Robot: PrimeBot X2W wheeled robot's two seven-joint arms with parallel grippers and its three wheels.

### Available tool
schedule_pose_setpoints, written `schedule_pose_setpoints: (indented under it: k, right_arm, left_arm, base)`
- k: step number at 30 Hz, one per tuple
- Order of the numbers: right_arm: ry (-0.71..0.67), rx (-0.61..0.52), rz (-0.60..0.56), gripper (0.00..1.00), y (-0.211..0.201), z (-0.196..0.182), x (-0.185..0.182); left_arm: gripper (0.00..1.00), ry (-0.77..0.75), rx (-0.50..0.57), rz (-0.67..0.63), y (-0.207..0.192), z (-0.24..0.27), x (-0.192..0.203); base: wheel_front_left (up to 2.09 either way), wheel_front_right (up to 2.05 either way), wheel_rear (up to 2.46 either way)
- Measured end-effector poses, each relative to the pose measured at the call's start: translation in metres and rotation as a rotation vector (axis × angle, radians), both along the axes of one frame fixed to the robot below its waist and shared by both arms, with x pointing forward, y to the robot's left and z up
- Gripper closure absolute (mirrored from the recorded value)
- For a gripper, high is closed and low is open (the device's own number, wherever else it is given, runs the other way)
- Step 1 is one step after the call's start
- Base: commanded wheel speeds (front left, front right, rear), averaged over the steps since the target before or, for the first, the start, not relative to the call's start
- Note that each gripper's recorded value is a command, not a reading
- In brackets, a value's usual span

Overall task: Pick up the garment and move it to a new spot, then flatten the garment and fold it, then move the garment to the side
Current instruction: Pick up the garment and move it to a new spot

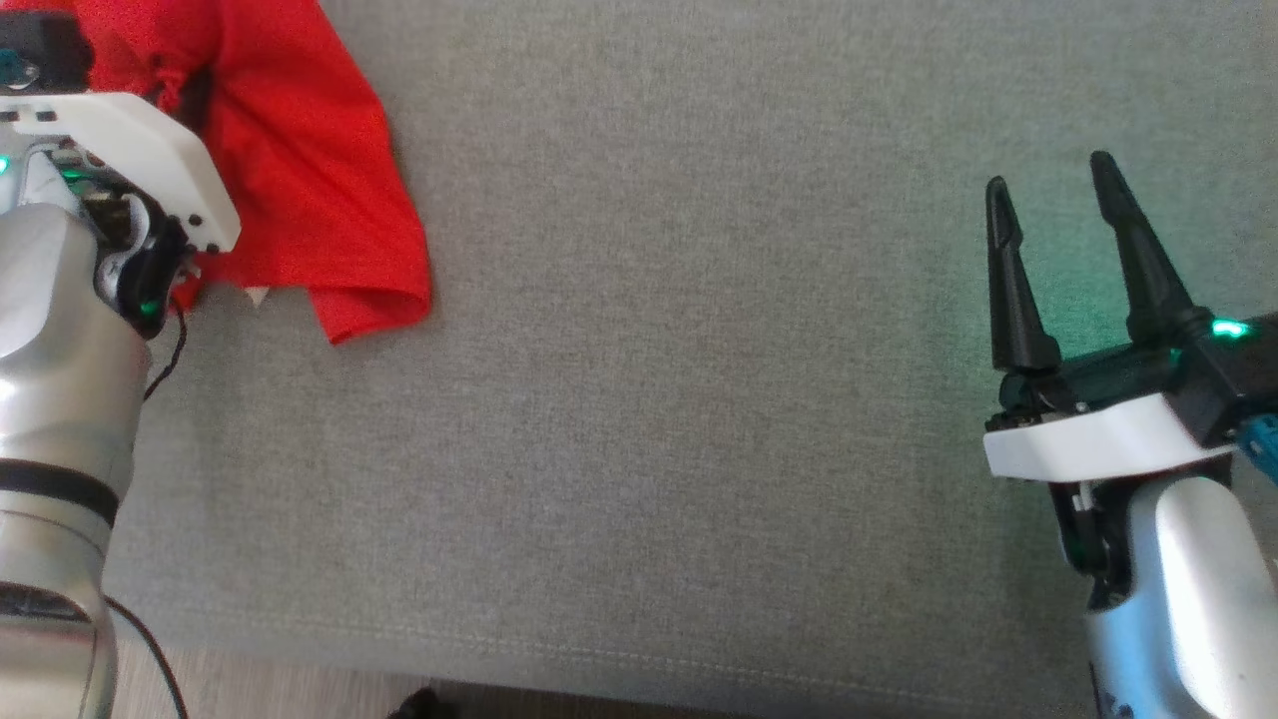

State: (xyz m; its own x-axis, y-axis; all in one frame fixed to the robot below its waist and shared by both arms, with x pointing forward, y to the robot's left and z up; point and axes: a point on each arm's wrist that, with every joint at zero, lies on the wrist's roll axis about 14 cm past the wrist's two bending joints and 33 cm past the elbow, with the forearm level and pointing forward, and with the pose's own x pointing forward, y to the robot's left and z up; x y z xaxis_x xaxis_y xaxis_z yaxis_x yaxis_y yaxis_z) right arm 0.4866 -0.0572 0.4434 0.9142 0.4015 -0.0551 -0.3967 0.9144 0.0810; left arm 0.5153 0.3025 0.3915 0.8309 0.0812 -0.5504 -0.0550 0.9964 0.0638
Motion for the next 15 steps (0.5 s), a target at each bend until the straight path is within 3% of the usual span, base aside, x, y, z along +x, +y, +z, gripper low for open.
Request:
schedule_pose_setpoints:
  k: [9,15]
  right_arm:
    - [-0.075,0.014,-0.004,0.00,0.000,0.036,-0.014]
    - [-0.090,0.022,0.009,0.00,0.003,0.052,-0.038]
  left_arm:
    - [1.00,-0.317,0.001,-0.041,-0.011,0.089,0.012]
    - [1.00,-0.482,-0.076,-0.106,-0.051,0.145,0.012]
  base:
    - [0.00,0.00,0.00]
    - [0.00,0.00,0.00]
